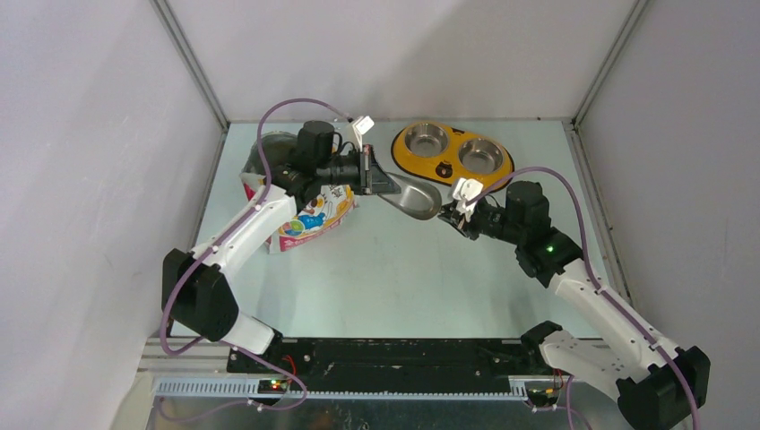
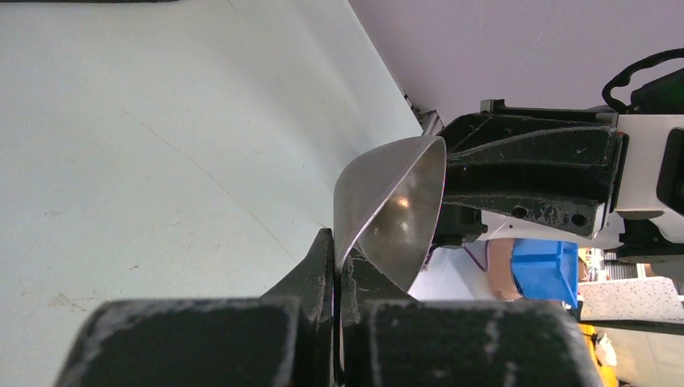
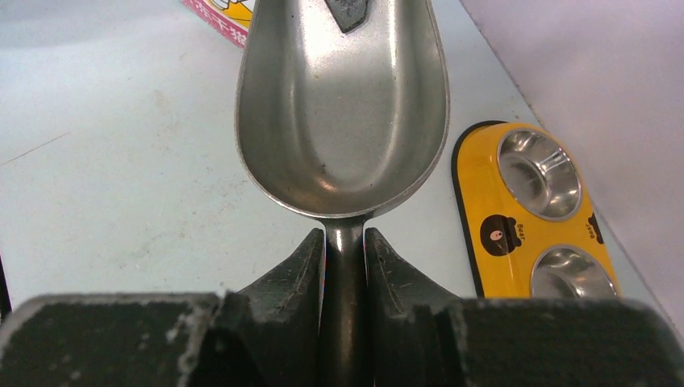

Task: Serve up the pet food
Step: Pick up the spatula from the center of the board.

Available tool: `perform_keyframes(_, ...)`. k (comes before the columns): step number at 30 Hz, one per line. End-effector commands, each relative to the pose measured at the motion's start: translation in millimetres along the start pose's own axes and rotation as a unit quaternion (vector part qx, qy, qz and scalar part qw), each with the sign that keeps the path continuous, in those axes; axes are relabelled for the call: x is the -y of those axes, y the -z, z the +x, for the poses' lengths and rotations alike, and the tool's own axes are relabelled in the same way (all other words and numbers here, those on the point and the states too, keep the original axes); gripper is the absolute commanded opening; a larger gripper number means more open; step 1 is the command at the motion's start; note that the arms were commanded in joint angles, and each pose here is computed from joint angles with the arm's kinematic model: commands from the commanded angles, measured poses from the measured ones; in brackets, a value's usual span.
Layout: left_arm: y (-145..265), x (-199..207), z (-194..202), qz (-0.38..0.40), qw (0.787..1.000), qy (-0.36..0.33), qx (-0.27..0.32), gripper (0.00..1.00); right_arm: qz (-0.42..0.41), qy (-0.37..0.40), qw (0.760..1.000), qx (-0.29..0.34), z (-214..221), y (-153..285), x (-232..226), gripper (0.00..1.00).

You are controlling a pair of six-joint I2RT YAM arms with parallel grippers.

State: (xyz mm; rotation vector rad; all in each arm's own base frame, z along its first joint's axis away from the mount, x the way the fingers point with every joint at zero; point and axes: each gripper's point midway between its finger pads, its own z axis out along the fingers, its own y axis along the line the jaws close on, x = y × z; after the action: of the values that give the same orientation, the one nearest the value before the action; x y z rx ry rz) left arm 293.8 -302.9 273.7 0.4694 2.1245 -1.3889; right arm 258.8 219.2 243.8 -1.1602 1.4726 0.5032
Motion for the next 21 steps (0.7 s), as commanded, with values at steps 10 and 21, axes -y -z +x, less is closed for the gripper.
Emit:
perform_keyframes(10, 5, 13, -9, 0.018, 0.999, -0.023, 0.022, 0.00, -0.043, -0.002, 0.994, 0.099, -46, 12, -19, 0.00)
perform_keyframes(21, -1, -12, -3, -0.026, 0.999, -0.015, 0.017, 0.06, -0.025, -0.012, 0.993, 0.115, -56, 21, -13, 0.00)
